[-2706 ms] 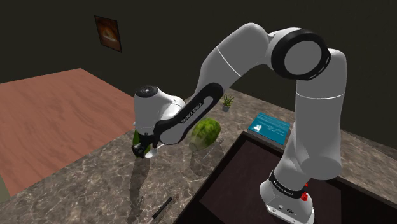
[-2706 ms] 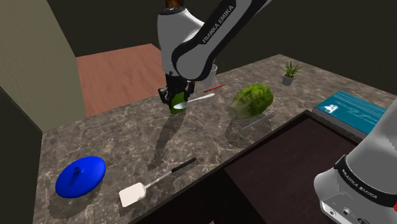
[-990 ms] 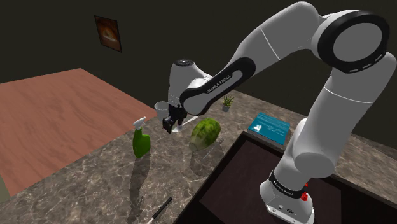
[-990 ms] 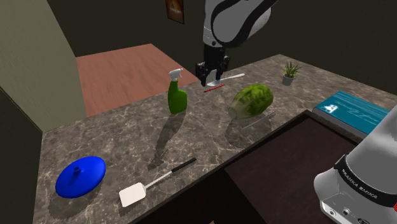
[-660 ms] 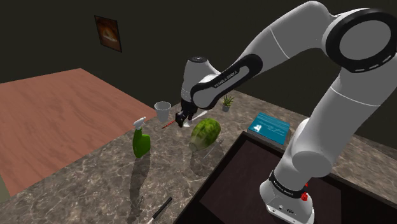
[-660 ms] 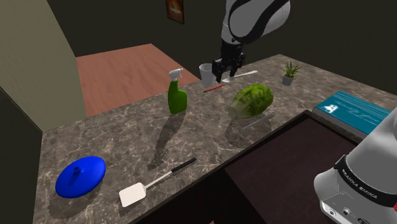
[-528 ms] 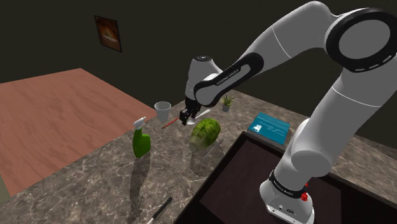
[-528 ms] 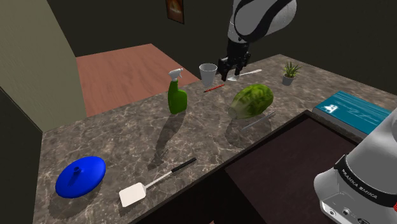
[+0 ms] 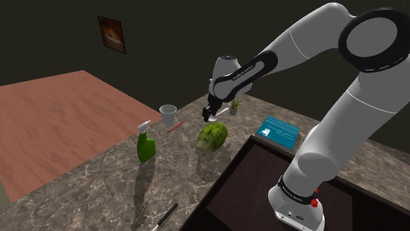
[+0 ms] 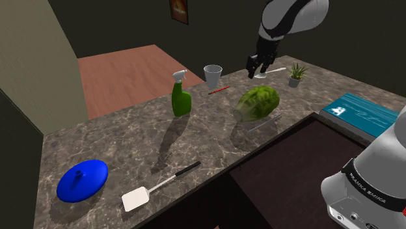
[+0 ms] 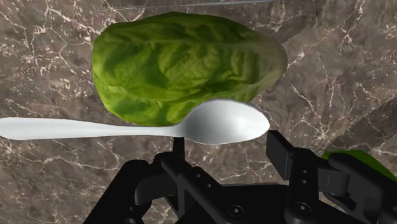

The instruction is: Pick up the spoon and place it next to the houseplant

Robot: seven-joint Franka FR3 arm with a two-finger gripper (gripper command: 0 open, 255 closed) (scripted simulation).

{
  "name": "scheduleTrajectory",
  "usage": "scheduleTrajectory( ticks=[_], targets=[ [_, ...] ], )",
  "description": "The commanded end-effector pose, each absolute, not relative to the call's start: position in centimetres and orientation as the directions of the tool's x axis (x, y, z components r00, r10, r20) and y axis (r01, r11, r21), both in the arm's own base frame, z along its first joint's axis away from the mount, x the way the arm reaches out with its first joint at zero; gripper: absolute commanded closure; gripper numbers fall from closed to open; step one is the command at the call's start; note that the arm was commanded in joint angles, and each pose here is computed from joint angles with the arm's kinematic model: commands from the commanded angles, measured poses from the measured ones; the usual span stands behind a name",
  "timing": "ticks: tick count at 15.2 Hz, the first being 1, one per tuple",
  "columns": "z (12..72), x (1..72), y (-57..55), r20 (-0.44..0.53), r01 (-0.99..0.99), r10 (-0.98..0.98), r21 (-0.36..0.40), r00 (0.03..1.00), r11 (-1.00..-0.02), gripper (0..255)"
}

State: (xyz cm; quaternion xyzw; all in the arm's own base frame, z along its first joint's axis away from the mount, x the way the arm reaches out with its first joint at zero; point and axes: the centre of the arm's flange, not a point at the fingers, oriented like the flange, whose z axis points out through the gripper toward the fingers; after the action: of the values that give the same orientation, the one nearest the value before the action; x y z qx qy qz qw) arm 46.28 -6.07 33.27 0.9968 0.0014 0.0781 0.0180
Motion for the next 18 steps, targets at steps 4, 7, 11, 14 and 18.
scheduleTrajectory(
  ticks=[4, 7, 11, 14, 18],
  targets=[
    [33.2, 45.4, -12.6, 0.155, 0.002, 0.008, 0.036, 0.988, -0.999, 255],
    [33.2, 44.8, -16.5, 0.155, 0.002, 0.008, 0.036, 0.988, -0.999, 255],
    [33.2, 44.0, -21.7, 0.155, 0.002, 0.008, 0.036, 0.988, -0.999, 255],
    [33.2, 43.3, -25.6, 0.155, 0.002, 0.008, 0.036, 0.988, -0.999, 255],
    [33.2, 42.5, -30.8, 0.155, 0.002, 0.008, 0.036, 0.988, -0.999, 255]
  ],
)
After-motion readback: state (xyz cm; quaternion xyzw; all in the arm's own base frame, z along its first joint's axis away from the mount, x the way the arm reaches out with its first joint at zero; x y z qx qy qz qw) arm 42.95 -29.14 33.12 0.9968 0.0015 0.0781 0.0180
